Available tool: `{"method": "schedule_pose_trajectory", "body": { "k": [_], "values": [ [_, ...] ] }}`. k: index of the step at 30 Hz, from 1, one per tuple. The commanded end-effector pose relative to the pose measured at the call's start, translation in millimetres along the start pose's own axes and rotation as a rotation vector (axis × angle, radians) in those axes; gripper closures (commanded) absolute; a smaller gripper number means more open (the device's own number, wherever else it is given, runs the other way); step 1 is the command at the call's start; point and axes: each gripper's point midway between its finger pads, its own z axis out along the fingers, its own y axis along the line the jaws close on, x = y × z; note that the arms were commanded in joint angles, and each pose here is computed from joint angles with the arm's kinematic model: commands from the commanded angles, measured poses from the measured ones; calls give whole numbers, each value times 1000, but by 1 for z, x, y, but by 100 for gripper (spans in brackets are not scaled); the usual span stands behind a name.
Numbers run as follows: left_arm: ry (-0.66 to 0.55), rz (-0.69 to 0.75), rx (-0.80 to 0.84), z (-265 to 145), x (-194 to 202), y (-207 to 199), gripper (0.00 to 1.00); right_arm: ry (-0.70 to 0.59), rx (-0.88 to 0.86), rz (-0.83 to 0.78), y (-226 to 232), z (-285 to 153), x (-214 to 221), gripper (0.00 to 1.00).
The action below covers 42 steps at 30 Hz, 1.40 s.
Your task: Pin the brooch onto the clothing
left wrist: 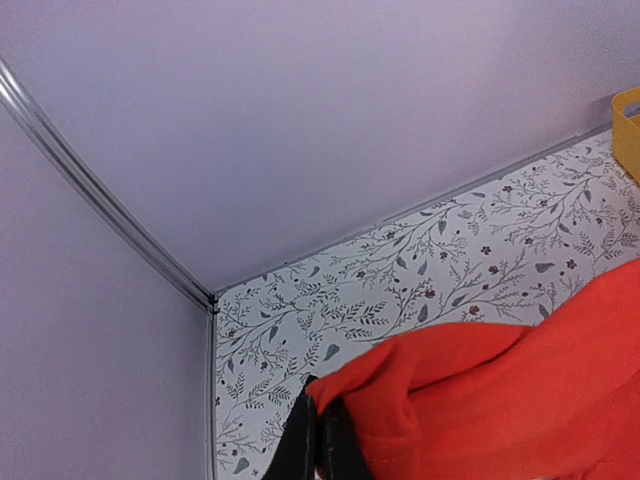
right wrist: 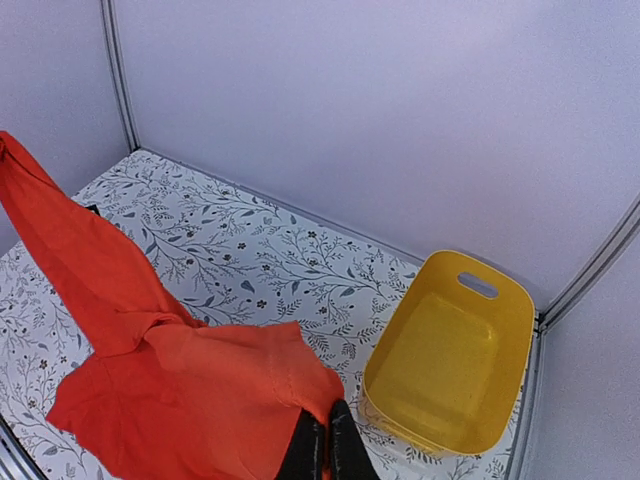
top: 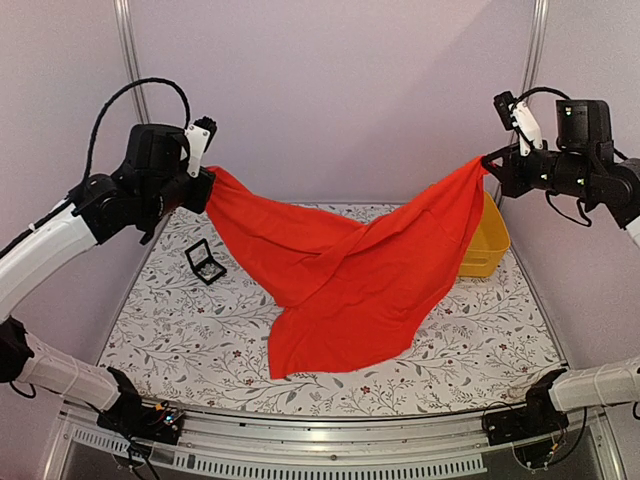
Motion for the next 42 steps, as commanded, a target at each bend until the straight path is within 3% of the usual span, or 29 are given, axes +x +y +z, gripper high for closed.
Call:
{"method": "schedule_pose_trajectory", "body": {
  "k": [1,5,9,17,18,20,21,23,27,29,32,35,37,39,42],
  "values": [
    [25,-22,57,36,9,-16,100,35,-88,-3,17,21,20,100],
    [173,42,164,94,58,-66,100,96,-100,27,23,49,47,100],
    [296,98,70,161,95,-70,100,126,-130,41,30,73,56,100],
    [271,95,-70,270,81,-60,100,186,-168,38,40,112,75,100],
    [283,102,-64,281,86,-64,88,190,-177,41,42,114,76,100],
    [301,136,-28,294,92,-78,43,206,-197,49,46,117,82,100],
    [303,160,7,295,93,-89,32,211,-201,53,47,118,85,100],
    [274,214,80,286,87,-111,23,221,-204,58,48,119,89,100],
    [179,296,245,236,67,-144,16,233,-222,69,51,118,95,100],
    [145,348,471,193,72,-177,20,238,-239,76,54,117,97,100],
    [180,380,812,130,115,-214,43,248,-245,87,56,118,103,100],
    [300,358,916,118,163,-222,52,255,-252,98,58,121,108,100],
    [385,360,952,116,189,-227,49,256,-267,106,61,123,107,100],
    [440,389,993,113,210,-234,39,258,-281,109,63,124,108,100],
    [507,420,962,125,233,-235,35,258,-277,108,63,124,108,100]
  ]
}}
